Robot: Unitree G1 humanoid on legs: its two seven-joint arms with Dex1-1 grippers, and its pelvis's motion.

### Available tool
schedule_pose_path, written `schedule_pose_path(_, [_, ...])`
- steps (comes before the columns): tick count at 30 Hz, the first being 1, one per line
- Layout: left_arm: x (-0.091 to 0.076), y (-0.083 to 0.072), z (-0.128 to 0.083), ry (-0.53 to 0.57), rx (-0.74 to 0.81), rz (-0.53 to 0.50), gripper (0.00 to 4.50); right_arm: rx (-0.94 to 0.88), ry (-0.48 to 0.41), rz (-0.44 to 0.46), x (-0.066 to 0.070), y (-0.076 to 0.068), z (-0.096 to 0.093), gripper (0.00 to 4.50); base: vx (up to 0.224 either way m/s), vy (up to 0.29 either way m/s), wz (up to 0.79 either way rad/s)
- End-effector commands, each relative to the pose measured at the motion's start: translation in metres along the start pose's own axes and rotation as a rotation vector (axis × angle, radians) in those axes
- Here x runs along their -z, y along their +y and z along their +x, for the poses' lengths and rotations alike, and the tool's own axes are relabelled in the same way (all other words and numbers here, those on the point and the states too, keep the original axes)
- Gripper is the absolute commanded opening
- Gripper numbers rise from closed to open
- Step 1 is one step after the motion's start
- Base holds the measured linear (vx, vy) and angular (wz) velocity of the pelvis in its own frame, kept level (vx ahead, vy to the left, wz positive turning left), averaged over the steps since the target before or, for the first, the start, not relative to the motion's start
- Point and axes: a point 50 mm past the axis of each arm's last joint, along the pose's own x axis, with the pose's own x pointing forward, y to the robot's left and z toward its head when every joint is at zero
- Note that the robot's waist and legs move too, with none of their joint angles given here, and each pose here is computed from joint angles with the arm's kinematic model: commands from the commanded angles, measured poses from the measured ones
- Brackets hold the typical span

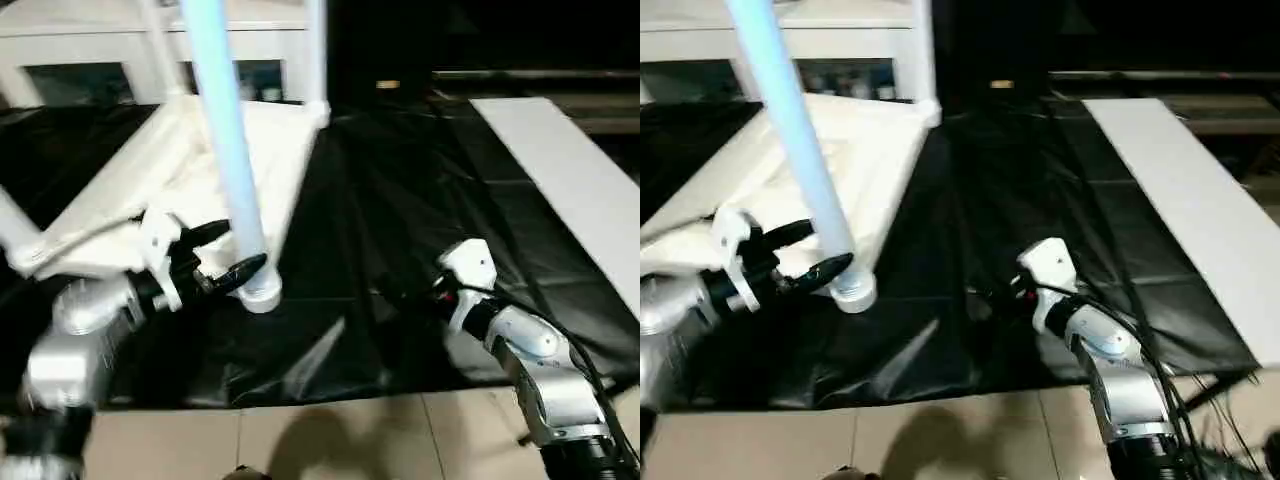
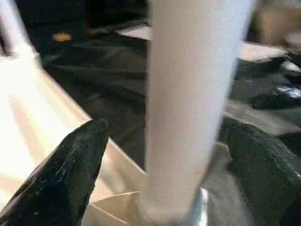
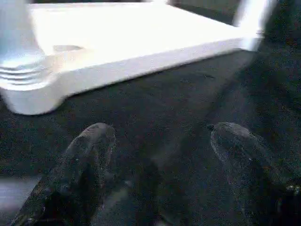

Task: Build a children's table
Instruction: Rotate table base

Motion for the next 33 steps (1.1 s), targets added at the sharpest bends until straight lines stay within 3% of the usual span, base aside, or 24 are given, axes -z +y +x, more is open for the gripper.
schedule_pose_path(1, [0.001,-0.003,0.003,0.078,0.071,0.026,4.48,-0.054,-0.002,-0.009,-0.005,0.003,-0.004,3.73,0.000,0.000,0.00])
schedule_pose_path(3, [0.002,-0.002,0.002,0.100,0.078,0.041,4.48,-0.067,-0.005,-0.009,-0.006,0.005,-0.004,3.73,0.000,0.000,0.00])
schedule_pose_path(4, [0.005,0.000,-0.002,0.166,0.083,0.062,4.48,-0.075,-0.008,-0.014,-0.008,0.006,-0.005,3.73,0.000,0.000,0.00])
schedule_pose_path(7, [0.006,0.002,-0.001,0.147,0.059,0.056,4.48,-0.045,0.005,-0.021,-0.006,0.006,-0.004,3.73,0.000,0.000,0.00])
schedule_pose_path(12, [0.004,-0.013,0.014,0.102,0.139,-0.009,4.48,-0.061,0.011,-0.009,-0.005,0.011,-0.003,3.73,0.000,0.000,0.00])
schedule_pose_path(17, [0.004,-0.021,0.055,0.050,0.114,0.016,4.48,-0.089,0.026,-0.016,-0.005,0.015,0.000,3.73,0.000,0.000,0.00])
schedule_pose_path(21, [-0.011,-0.030,0.102,-0.070,0.039,0.012,4.48,-0.075,0.036,-0.025,-0.005,0.013,0.000,3.73,0.000,0.000,0.00])
schedule_pose_path(28, [-0.026,-0.040,0.146,-0.144,-0.050,0.007,4.48,-0.077,0.043,-0.027,-0.004,0.015,0.000,3.73,0.000,0.000,0.00])
schedule_pose_path(29, [-0.032,-0.047,0.158,-0.169,-0.054,-0.005,4.48,-0.079,0.046,-0.023,-0.003,0.015,-0.001,3.73,0.000,0.000,0.00])
schedule_pose_path(33, [-0.041,-0.062,0.176,-0.233,-0.032,-0.028,4.48,-0.083,0.050,-0.018,-0.002,0.017,-0.003,3.73,0.000,0.000,0.00])
